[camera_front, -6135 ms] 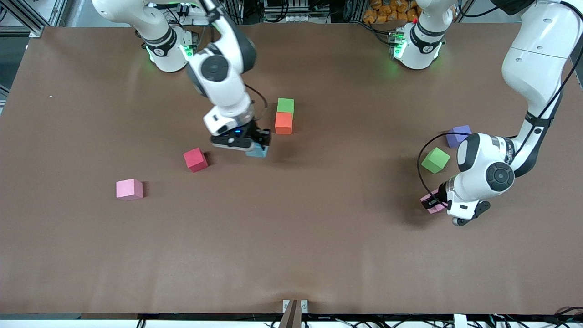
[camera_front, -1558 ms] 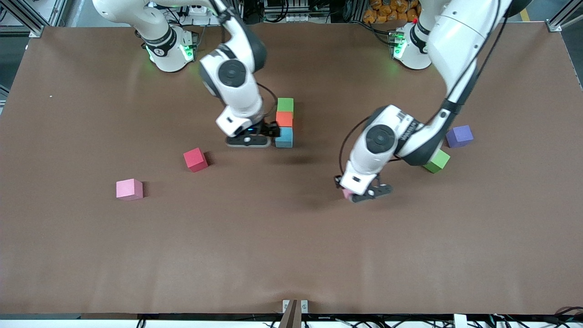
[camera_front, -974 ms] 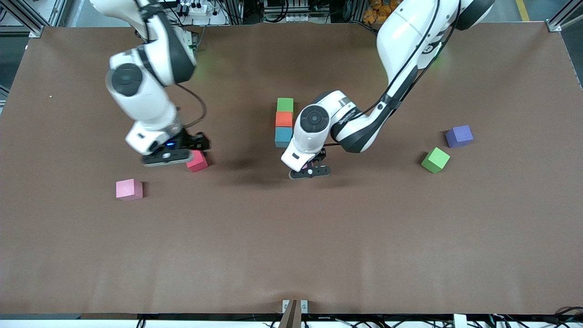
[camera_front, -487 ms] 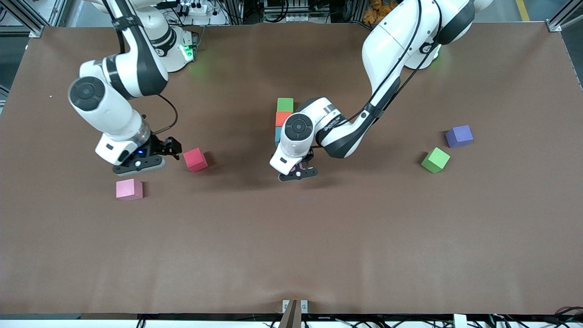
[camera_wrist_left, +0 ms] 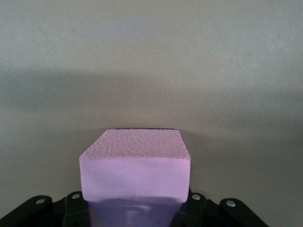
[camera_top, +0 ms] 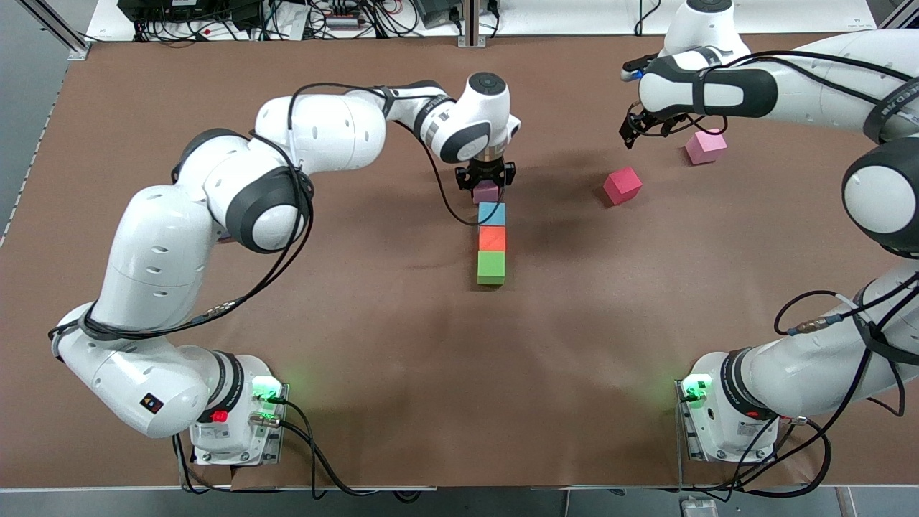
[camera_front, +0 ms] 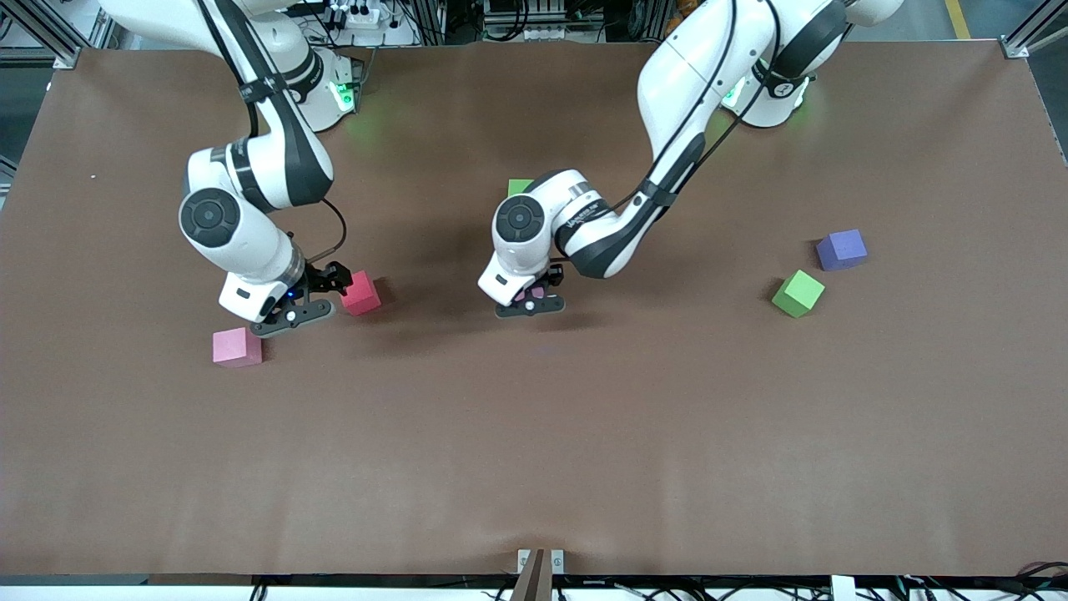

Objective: Arrange blocks into number 1
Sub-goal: 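Place pink beside cyan with the left gripper while the right gripper grasps red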

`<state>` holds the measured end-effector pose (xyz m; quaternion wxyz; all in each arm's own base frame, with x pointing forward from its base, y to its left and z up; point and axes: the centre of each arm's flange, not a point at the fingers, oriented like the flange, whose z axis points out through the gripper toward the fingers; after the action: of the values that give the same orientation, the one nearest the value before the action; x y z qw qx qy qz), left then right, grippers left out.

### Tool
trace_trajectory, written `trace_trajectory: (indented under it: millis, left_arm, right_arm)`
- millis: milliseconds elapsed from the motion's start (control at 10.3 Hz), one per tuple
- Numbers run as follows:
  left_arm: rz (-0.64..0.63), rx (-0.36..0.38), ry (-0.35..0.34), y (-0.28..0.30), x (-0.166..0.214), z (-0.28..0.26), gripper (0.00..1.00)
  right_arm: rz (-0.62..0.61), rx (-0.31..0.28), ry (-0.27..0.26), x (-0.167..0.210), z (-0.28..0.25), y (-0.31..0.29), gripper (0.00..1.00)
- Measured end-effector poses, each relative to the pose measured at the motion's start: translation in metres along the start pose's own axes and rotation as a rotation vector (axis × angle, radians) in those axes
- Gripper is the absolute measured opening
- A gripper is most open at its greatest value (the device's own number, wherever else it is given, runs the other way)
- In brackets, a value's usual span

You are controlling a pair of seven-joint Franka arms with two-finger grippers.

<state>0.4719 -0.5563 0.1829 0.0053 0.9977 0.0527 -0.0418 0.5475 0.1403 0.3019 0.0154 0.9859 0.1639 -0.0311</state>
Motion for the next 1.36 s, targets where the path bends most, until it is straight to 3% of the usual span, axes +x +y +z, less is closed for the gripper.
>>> trace_trajectory:
  millis: [584,974,1071,1266,1363]
  left_arm:
    - [0.029,0.006,0.003,0.013,-0.017,0.004,0.62]
    - [0.038,0.014,0.012,0.014,-0.019,0.004,0.62]
    - [0.041,0.016,0.01,0.014,-0.019,0.006,0.7]
    - [0.046,0.021,0.006,0.014,-0.021,0.01,0.98]
    - [0.046,0.019,0.007,0.015,-0.021,0.009,1.0]
  right_arm:
    - [-0.002,0.0,0.003,0.001,0.0,-0.001,1.0]
    - [0.002,0.045,-0.026,0.001,0.021,-0.016,1.0]
    - [-0.006,0.048,-0.035,0.001,0.028,-0.017,1.0]
    - [-0.049,0.049,-0.018,0.0,0.039,-0.017,1.0]
    - [-0.067,0.047,-0.009,-0.002,0.045,-0.017,1.0]
